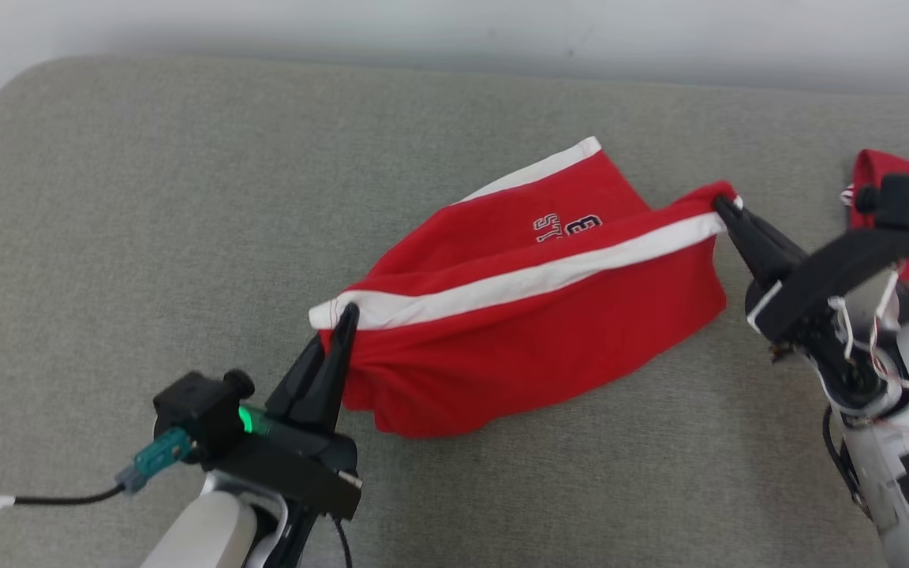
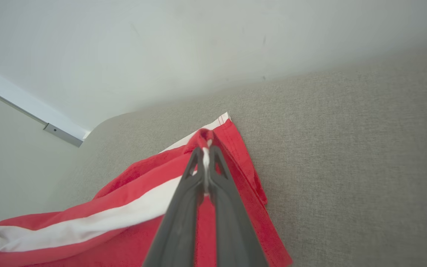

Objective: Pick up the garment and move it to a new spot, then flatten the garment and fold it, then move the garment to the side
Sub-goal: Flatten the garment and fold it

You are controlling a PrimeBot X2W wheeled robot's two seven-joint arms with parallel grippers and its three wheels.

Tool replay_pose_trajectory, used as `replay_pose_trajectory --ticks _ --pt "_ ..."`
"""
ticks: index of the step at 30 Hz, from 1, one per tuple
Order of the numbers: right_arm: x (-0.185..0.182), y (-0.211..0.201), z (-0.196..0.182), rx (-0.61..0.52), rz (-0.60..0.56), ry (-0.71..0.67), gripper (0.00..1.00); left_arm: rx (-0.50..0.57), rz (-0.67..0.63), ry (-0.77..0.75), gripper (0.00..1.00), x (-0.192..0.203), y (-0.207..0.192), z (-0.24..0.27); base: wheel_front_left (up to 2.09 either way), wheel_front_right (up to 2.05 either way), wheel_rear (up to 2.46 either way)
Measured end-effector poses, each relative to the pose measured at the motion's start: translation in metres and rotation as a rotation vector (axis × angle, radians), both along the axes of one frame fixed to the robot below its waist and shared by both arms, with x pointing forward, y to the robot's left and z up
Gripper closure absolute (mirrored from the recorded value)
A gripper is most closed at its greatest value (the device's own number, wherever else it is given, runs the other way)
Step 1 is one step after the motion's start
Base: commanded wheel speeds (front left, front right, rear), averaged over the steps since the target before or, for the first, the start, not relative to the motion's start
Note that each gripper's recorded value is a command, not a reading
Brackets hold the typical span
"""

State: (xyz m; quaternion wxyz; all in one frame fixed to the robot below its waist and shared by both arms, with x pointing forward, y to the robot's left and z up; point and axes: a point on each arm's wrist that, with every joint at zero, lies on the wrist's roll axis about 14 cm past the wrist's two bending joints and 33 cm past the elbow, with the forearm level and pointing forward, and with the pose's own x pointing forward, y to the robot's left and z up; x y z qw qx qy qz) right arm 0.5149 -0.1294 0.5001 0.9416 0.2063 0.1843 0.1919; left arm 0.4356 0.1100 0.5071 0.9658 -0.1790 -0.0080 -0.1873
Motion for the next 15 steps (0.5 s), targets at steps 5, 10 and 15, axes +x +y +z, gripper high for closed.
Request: replay_pose_trajectory --ticks 5,10,15 --pt "0.032 0.02 -0.01 -0.047 0.033 0.033 1.0 0.006 0.016 0.016 1.0 0.016 0.005 -0.003 0.0 0.0 0.0" --pt "0.059 0.035 -0.017 -0.053 0.035 0.044 1.0 0.018 0.034 0.04 1.0 0.028 0.012 -0.01 0.0 0.0 0.0" --pt "0.08 0.038 -0.031 -0.077 0.012 0.065 1.0 0.016 0.05 0.068 1.0 0.037 0.017 -0.018 0.0 0.0 0.0"
